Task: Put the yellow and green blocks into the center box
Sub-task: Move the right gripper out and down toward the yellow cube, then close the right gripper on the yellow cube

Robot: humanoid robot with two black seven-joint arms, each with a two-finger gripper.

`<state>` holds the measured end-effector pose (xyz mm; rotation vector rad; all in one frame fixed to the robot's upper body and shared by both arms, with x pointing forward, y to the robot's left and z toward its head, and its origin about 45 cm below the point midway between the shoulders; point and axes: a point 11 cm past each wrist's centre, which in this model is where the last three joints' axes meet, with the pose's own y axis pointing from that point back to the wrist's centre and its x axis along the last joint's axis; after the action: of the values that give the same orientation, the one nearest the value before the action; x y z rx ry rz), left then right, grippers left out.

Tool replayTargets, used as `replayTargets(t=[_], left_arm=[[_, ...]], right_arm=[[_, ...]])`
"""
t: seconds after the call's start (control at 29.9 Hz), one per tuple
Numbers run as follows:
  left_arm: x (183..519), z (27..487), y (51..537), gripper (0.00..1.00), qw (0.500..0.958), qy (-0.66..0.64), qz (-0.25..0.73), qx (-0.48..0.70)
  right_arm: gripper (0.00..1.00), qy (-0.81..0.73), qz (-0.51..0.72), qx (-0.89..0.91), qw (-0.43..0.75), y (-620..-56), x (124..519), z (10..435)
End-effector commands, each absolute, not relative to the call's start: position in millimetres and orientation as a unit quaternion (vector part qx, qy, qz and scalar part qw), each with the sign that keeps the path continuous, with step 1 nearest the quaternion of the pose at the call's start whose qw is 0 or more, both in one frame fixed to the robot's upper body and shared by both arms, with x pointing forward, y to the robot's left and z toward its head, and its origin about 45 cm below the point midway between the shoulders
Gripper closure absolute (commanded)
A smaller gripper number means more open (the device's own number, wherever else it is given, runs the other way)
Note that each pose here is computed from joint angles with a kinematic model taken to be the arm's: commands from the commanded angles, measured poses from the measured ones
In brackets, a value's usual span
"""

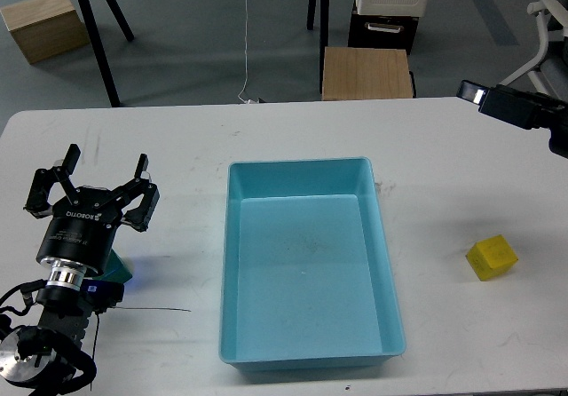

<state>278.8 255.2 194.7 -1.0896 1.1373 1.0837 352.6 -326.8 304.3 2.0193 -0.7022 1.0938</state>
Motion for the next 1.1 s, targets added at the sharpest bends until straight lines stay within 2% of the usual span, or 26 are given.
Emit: replayTargets(t=[0.0, 0.27, 0.6, 1.07], left_arm=[[279, 195, 256, 0.00, 0.577, 0.486, 0.463, -0.466], [279, 194, 256, 0.00, 0.577, 0.485, 0.465, -0.465], [281, 191, 259, 0.00, 0.577, 0.481, 0.470, -0.463], [283, 191, 261, 0.00, 0.578, 0.478, 0.466, -0.469]], right_arm=[[0.02, -0.163, 0.463, 0.776, 0.396, -326, 338, 294], [0.02, -0.060, 0.432, 0.743, 0.508, -380, 302, 289], [0.03, -0.010, 0.375, 0.752, 0.542, -398, 275, 248], [0.03, -0.006, 0.320, 0.765, 0.559, -411, 273, 193]])
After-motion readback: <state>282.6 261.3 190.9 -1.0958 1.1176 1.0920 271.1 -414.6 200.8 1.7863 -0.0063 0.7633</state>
